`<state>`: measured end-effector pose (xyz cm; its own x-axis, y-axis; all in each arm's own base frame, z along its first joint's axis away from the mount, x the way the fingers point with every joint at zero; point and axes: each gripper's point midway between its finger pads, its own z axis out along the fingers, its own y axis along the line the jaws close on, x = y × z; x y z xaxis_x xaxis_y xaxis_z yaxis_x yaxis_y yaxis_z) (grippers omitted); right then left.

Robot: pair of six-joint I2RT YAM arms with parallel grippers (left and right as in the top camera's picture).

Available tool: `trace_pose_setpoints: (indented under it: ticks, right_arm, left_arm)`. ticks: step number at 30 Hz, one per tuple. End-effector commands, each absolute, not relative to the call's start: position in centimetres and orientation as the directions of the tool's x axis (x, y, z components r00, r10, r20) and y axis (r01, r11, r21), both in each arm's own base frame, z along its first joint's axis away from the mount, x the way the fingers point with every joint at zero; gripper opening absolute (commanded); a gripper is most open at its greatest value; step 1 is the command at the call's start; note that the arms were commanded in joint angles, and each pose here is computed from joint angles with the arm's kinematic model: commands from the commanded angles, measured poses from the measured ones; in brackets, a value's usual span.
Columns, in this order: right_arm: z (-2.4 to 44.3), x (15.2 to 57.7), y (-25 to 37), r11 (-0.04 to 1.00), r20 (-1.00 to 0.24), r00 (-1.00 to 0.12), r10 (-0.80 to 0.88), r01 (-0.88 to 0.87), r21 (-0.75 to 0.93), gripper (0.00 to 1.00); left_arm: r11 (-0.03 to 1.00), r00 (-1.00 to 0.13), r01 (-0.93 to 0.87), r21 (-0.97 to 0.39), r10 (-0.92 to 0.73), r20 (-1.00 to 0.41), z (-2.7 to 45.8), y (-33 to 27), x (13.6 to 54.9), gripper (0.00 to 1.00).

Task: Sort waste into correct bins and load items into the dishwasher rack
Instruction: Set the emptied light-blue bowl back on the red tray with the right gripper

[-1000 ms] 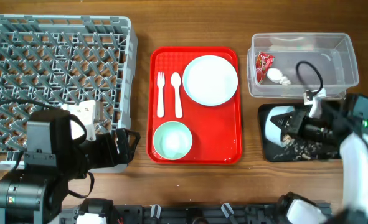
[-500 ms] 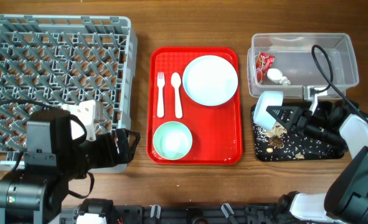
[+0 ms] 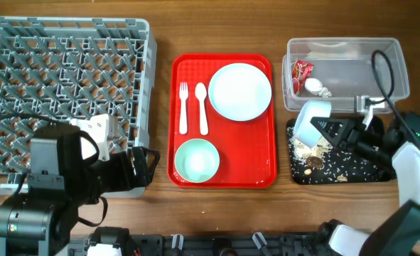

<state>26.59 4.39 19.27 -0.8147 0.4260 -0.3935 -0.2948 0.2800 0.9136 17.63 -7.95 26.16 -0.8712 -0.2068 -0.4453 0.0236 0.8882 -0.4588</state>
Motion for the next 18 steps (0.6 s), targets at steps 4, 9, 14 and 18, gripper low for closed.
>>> trace_pose_setpoints:
  ticks: [4, 9, 14, 18]
  right_arm:
    - [21.4, 23.2, 8.0, 0.539, -0.45, -0.851, 0.272, -0.252, 0.803, 0.04]
    - [20.3, 19.7, 11.3, 0.81, -0.544, -0.835, 0.08, -0.264, 0.524, 0.04]
    - [15.6, 20.4, 17.6, 0.865, -0.476, -0.868, -0.141, -0.341, 0.367, 0.04]
    - [10.7, 23.2, 22.1, 0.871, -0.402, -0.889, -0.219, -0.364, 0.33, 0.05]
  left_arm:
    - [0.881, -0.869, 0.037, -0.472, -0.205, -0.45, 26.6, -8.2, 17.6, 1.0]
    - [0.881, -0.869, 0.037, -0.472, -0.205, -0.45, 26.6, -8.2, 17.6, 1.0]
    - [0.881, -0.869, 0.037, -0.472, -0.205, -0.45, 26.6, -8.2, 17.6, 1.0]
    - [0.881, -0.869, 0.037, -0.472, -0.205, -0.45, 26.6, -8.2, 17.6, 1.0]
